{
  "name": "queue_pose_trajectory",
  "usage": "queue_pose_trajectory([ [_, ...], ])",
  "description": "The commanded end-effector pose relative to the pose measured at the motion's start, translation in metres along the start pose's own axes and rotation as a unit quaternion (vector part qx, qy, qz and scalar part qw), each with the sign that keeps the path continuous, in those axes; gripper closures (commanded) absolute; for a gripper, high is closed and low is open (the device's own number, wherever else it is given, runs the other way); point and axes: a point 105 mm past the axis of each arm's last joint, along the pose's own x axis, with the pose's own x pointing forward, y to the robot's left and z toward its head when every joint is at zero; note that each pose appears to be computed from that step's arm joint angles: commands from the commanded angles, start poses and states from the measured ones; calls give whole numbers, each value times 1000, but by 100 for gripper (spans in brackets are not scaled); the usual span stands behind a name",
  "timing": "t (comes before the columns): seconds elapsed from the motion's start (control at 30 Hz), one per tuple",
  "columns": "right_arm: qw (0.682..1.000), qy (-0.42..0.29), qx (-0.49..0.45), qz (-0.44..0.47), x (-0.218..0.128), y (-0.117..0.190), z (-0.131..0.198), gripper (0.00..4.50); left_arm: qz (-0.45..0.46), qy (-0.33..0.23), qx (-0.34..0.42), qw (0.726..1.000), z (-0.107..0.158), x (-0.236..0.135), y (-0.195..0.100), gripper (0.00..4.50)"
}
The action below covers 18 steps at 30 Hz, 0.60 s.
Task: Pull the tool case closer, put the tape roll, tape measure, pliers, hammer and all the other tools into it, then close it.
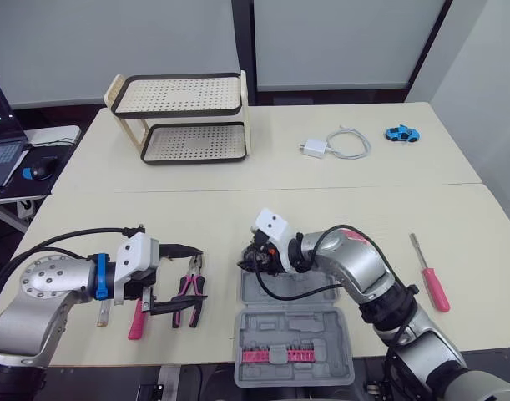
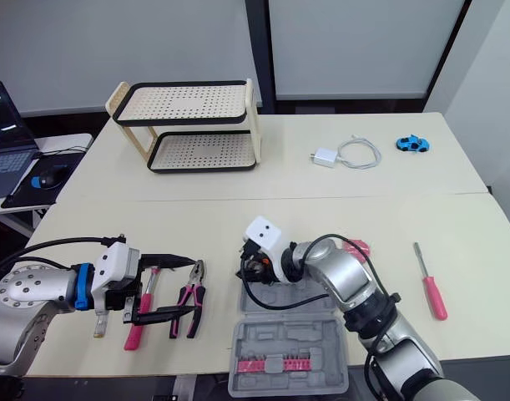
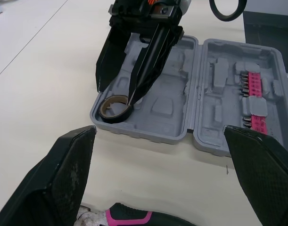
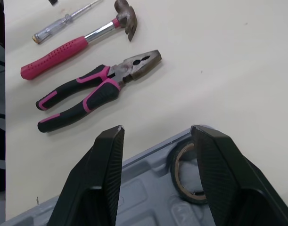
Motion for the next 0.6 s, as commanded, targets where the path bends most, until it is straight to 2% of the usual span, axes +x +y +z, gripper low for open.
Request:
queue_pose_trajectory([
  [0.03, 999, -24, -32, -9, -2, -3, 4, 241, 0, -2, 11, 1000, 4, -1, 1, 0],
  [0.13, 999, -28, -38, -5, -1, -1, 1, 332, 1, -2, 11, 1000, 4, -2, 2, 0],
  [0.6, 994, -41, -93, -26, 17, -7, -18, 332, 1, 1, 10, 1000, 2, -2, 1, 0],
])
